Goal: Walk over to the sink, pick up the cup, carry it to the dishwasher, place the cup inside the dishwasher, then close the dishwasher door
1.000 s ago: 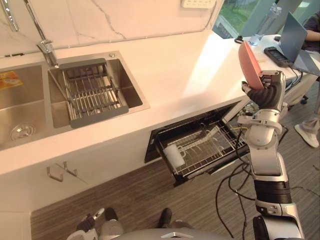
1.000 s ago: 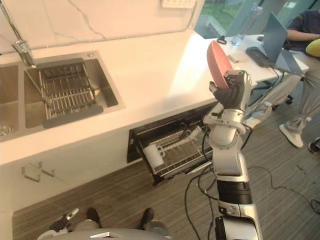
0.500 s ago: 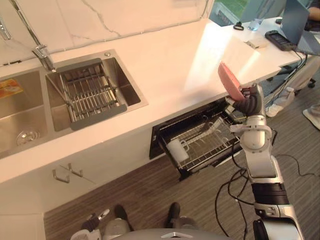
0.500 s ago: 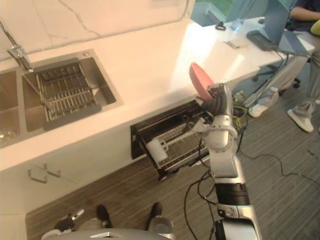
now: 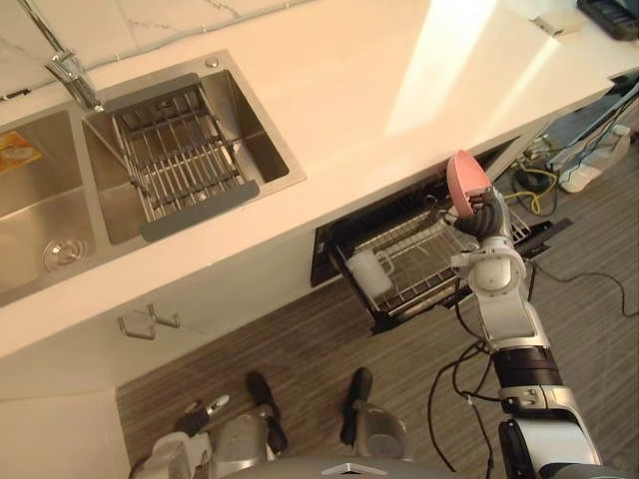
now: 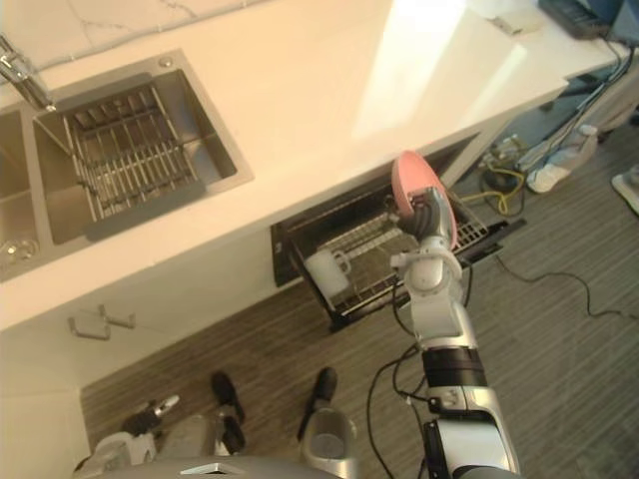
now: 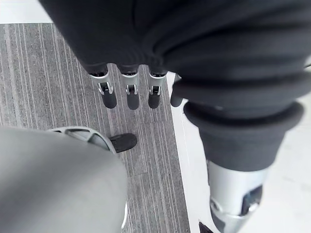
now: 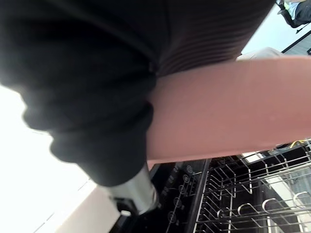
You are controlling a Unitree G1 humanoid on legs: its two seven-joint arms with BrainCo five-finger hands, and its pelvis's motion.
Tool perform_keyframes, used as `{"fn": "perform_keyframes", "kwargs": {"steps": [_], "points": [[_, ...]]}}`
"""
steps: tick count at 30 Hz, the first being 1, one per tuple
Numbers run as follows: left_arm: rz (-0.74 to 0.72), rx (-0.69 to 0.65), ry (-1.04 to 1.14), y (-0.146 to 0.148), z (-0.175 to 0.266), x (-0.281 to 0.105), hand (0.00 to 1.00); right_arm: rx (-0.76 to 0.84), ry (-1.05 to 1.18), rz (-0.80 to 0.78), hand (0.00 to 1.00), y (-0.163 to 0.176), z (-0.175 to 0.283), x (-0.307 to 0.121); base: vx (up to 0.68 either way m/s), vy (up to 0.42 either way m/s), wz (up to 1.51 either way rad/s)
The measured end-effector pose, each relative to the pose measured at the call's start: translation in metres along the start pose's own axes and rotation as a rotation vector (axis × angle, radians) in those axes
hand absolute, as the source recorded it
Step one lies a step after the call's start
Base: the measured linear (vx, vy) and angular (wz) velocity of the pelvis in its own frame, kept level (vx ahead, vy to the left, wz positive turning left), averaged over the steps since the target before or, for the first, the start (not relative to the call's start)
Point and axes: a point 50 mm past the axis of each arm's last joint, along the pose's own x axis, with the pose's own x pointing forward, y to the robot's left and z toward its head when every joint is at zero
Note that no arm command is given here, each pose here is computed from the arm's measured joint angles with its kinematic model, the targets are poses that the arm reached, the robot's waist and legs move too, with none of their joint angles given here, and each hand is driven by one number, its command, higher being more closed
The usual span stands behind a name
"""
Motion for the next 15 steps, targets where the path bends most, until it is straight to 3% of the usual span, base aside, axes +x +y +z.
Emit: {"fn": "perform_keyframes", "kwargs": {"steps": [6,15], "points": [[-0.066,-0.011,-0.021,-0.022,0.007,0.004,0.00,-0.018,0.053,-0.001,1.00,0.001,-0.006,0.004,0.00,0.001,-0.01],[-0.082,-0.010,-0.022,-0.028,0.008,0.005,0.00,-0.020,0.099,-0.032,1.00,-0.001,-0.011,0.008,0.00,-0.001,0.00]]}}
